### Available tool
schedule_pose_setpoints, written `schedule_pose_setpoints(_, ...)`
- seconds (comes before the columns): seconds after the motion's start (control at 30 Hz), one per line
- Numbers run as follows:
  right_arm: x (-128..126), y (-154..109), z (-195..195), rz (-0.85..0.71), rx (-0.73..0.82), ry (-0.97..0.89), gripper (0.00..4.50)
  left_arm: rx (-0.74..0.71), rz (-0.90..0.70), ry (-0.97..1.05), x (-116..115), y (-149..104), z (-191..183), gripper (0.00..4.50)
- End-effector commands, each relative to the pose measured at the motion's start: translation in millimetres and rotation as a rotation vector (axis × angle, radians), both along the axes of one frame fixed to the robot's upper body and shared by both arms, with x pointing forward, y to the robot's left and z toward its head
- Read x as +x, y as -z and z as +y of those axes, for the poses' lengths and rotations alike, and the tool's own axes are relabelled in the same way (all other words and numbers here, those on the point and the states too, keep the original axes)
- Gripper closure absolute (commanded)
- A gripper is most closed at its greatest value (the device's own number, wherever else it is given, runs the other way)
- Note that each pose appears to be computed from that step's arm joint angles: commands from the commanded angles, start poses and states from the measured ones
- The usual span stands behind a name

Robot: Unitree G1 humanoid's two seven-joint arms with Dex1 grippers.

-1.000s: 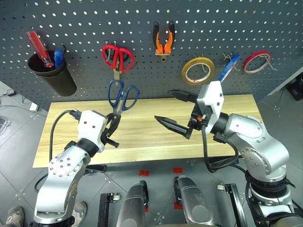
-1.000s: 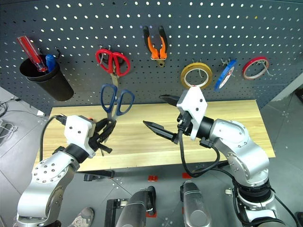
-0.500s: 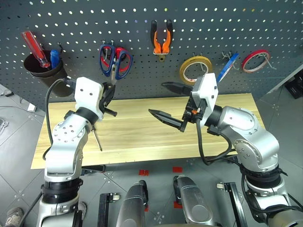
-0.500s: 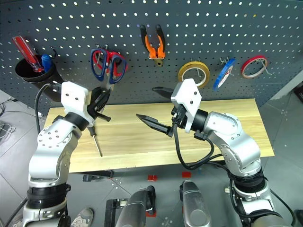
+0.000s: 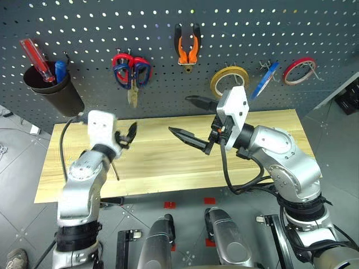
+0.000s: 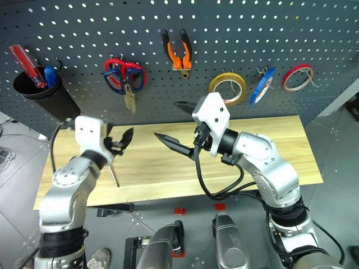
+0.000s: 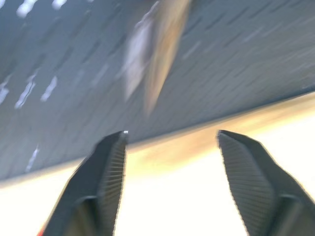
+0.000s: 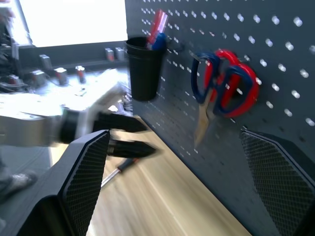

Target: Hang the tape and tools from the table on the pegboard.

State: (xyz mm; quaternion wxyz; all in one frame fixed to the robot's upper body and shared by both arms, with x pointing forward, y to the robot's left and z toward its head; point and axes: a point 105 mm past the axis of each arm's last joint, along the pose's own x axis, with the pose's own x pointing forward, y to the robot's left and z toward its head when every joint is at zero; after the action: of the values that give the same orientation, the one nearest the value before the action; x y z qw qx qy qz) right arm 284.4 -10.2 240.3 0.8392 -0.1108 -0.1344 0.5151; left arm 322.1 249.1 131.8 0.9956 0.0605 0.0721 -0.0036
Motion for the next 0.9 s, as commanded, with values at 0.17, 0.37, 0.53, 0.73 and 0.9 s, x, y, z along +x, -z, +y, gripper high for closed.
schedule_pose_setpoints(0.17, -14.9, 11.4, 30.6, 0.122, -0.118, -0.095, 0.0, -0.123, 0.202, -0.219, -13.9, 33.0, 43.3, 1.34)
schedule_pose_setpoints(0.37, -18.2, 19.3, 49.4, 0.177, -0.266, -0.146, 0.0, -0.185, 0.217, -0.269, 19.0, 29.3, 66.0, 1.34)
schedule_pose_setpoints(0.53, -23.6, 11.5, 66.3, 0.157, -0.291, -0.188, 0.0, -0.256, 0.257, -0.298, 42.6, 37.7, 76.3, 1.34)
schedule_pose_setpoints(0.73, -17.6, 8.2, 65.0, 0.163, -0.304, -0.161, 0.0, -0.361, 0.308, -0.373, 51.6, 60.7, 81.8, 1.34)
schedule_pose_setpoints(0.9, -13.5, 9.3, 59.6, 0.177, -0.319, -0.142, 0.0, -0.396, 0.329, -0.422, 48.6, 72.9, 83.0, 2.23)
